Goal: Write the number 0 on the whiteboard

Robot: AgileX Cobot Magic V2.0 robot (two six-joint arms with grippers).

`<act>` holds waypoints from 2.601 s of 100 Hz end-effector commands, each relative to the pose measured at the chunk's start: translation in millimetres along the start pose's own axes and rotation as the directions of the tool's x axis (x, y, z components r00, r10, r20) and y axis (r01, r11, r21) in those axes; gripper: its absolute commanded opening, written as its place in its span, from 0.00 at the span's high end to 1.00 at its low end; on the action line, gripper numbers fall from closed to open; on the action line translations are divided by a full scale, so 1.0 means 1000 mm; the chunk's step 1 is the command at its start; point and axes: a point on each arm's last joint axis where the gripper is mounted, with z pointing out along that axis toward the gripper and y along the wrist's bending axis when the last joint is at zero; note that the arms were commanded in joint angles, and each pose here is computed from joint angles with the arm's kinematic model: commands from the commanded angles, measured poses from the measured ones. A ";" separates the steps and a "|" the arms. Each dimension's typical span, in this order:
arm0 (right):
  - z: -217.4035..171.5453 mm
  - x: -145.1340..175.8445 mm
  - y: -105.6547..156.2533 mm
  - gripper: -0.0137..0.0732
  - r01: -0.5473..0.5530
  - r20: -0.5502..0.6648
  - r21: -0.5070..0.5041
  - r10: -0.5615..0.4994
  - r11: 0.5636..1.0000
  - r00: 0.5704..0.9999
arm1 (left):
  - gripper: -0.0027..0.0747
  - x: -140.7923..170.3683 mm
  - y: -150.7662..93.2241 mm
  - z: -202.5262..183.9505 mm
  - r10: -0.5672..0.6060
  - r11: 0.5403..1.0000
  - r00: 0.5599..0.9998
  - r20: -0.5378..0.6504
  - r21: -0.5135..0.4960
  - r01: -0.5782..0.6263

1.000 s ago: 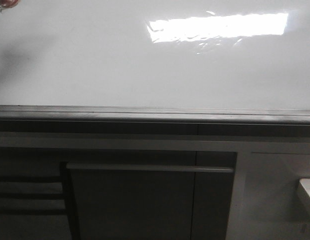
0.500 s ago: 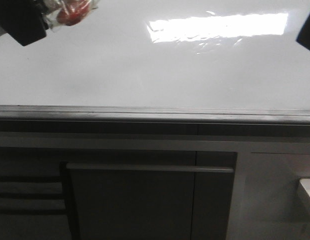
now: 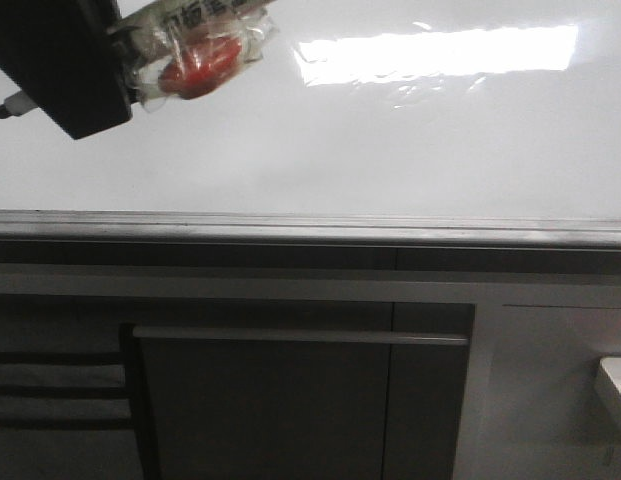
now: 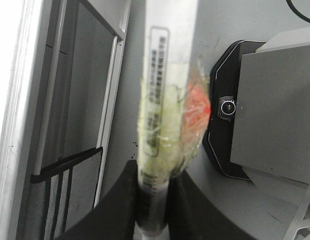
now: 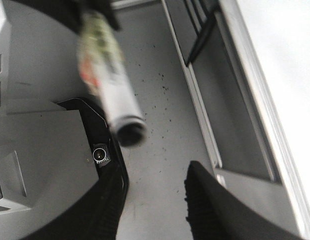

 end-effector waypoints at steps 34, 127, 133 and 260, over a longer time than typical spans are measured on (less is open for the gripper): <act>0.010 -0.025 0.007 0.54 0.095 0.107 0.003 -0.095 0.995 0.990 | 0.96 -0.008 -0.001 -0.014 0.011 0.999 0.996 0.084 -0.037 -0.008; 0.027 -0.032 0.002 0.84 0.110 0.122 -0.002 -0.108 0.994 0.987 | 0.96 -0.007 0.000 -0.014 0.015 0.999 0.997 0.076 -0.043 -0.012; 0.027 -0.032 0.002 0.85 0.110 0.119 -0.005 -0.109 0.994 0.987 | 0.96 -0.007 0.000 -0.014 0.015 0.999 0.997 0.078 -0.045 -0.012; -0.011 -0.017 0.001 0.85 0.123 0.097 0.085 -0.131 0.989 0.987 | 0.50 0.001 0.007 -0.026 -0.042 0.995 0.995 0.086 -0.088 0.050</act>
